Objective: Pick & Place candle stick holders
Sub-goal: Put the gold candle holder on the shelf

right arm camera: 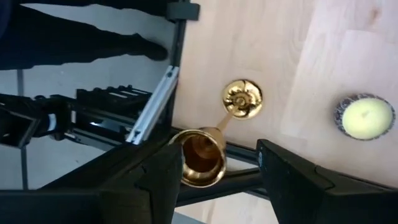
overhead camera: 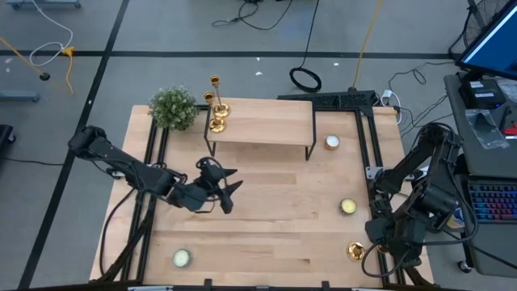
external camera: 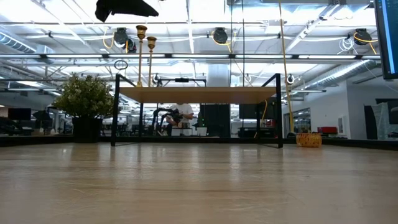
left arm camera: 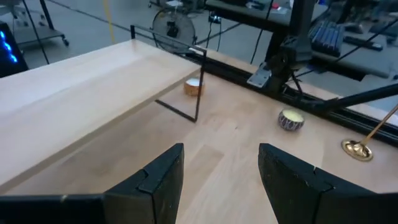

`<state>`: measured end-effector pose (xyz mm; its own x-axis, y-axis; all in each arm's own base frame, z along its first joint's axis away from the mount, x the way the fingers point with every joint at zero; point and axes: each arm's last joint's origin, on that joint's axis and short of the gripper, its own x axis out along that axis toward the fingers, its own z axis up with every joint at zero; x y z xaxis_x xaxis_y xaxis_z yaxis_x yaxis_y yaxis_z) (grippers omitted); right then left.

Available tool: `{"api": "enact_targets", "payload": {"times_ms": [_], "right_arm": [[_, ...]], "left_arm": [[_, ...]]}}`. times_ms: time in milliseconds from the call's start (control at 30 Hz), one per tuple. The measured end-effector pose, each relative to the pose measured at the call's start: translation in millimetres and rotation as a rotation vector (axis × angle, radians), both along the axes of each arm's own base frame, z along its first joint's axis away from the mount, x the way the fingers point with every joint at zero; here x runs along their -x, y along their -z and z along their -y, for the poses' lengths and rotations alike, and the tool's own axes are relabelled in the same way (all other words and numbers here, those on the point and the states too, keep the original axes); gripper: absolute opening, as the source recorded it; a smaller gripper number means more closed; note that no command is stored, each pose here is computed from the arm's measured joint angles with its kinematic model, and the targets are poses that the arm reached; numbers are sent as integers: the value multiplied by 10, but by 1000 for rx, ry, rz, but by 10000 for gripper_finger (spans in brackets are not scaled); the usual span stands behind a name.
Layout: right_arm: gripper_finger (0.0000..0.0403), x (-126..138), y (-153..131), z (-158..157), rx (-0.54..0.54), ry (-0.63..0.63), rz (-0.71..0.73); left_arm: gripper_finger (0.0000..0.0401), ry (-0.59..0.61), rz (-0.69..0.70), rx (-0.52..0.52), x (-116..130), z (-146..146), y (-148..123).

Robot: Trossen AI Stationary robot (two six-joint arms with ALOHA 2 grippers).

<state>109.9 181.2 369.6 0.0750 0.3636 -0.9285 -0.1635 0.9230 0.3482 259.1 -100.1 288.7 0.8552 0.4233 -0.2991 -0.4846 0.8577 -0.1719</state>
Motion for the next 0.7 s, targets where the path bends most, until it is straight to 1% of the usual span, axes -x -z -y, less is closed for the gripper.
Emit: {"api": "enact_targets", "payload": {"times_ms": [133, 233, 300, 433, 533, 700], "right_arm": [[199, 1, 139, -8, 33, 16, -51], [199, 6, 238, -20, 34, 16, -101], [199, 7, 280, -23, 35, 26, -118], [194, 3, 310, -38, 22, 23, -128], [172, -19, 310, -34, 17, 38, -127], [103, -65, 312, 2, 21, 53, -125]], "left_arm": [[207, 6, 42, 15, 126, -60, 50], [207, 8, 60, 22, 204, -96, 73], [207, 11, 83, 28, 231, -106, 65], [207, 15, 83, 22, 261, -120, 58], [207, 22, 77, 6, 260, -119, 58], [207, 26, 75, 7, 259, -119, 59]]}}
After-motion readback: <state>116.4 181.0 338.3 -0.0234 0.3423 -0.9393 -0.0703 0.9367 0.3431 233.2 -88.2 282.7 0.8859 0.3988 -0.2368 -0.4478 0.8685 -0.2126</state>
